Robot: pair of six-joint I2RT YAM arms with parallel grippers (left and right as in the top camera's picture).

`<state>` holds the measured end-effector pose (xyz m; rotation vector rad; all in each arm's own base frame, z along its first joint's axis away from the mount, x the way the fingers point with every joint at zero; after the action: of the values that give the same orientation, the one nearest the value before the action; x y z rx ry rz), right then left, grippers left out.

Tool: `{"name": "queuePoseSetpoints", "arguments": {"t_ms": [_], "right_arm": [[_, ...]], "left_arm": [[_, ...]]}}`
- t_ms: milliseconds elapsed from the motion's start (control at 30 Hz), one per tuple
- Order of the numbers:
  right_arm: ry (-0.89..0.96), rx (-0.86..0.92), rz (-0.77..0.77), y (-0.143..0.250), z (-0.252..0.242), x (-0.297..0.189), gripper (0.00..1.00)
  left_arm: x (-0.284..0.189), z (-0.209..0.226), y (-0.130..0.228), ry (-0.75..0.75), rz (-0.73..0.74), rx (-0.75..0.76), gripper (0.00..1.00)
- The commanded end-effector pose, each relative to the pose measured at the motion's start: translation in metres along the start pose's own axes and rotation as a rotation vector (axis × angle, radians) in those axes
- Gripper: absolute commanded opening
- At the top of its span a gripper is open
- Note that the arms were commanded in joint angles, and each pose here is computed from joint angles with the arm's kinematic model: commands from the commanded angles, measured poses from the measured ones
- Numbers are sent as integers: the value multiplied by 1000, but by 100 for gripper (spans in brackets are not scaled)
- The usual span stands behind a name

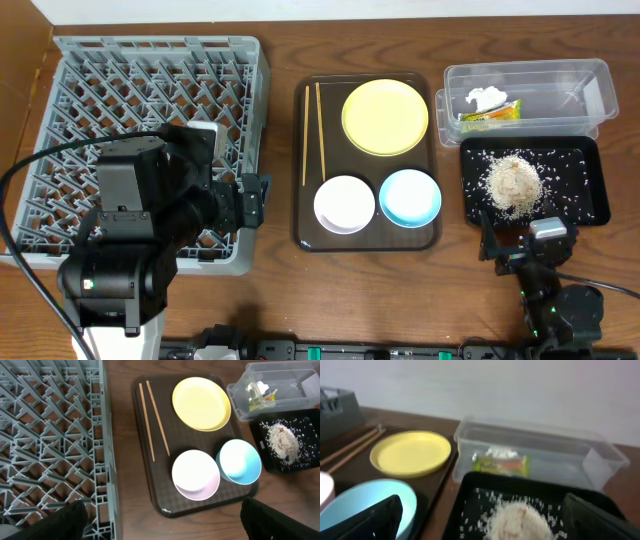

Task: Sort waste into correct bins and load items into the dishwasher
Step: 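Move the left gripper to the wooden chopsticks on the brown tray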

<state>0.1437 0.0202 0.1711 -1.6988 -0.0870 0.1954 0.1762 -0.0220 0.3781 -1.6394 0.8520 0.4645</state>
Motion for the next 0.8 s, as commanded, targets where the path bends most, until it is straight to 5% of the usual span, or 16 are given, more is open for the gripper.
{"name": "queuePoseSetpoints", "arguments": {"t_ms": [0, 533, 767], "right_arm": [[3, 13, -10, 6, 0, 2, 99], [4, 12, -11, 6, 0, 2, 99], [4, 12, -11, 6, 0, 2, 99]], "left_arm": [[-3, -1, -2, -7, -13, 23, 98], [-3, -1, -2, 1, -12, 18, 98], [-4, -17, -11, 221, -40, -106, 98]]}}
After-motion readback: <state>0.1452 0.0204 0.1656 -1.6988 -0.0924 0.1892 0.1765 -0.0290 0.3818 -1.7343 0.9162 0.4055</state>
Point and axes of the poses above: each gripper's point midway between its finger pads, its own x axis out along the fingers, its own z axis along the line the jaws close on, y = z × x, the point moved 10 cm from there along -x, back along the fingers, and after that the axes turned 4 degrees about -x, right-handed, at the moved point
